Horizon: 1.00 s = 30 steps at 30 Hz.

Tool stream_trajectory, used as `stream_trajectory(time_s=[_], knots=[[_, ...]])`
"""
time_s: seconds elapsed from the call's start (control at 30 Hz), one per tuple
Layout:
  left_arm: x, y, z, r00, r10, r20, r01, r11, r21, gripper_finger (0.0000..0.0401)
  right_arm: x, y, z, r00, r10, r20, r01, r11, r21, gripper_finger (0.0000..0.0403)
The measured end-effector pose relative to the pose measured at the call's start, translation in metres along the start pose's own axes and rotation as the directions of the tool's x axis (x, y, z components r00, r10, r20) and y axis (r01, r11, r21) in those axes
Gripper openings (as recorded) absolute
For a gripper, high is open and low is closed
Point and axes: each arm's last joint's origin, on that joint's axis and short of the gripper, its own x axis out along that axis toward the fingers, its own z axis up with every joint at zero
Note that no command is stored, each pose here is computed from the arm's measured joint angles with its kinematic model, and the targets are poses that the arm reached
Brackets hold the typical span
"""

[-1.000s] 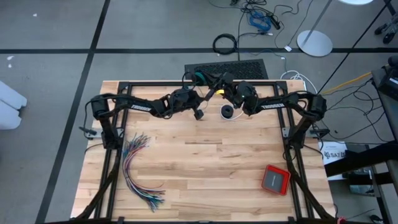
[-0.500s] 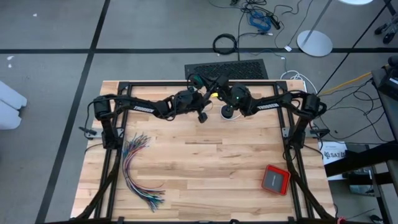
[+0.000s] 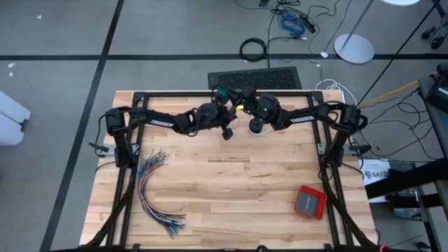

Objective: Coil cords
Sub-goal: Coil the green wire onto the spool

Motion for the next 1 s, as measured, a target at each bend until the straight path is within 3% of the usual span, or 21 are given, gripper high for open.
stream_trajectory(time_s=[0.47,1.0], knots=[[-0.01,-0.01,0.01,0.999,-0.048,-0.002,0.048,0.998,0.051,0.0,-0.009,-0.034,-0.008,0.985,0.17,-0.01,-0.164,0.963,0.214,0.0],[-0.01,-0.007,0.017,0.998,-0.06,0.028,0.061,0.998,-0.013,0.0,-0.013,-0.025,-0.011,0.984,0.18,-0.013,-0.176,0.973,0.146,0.0]])
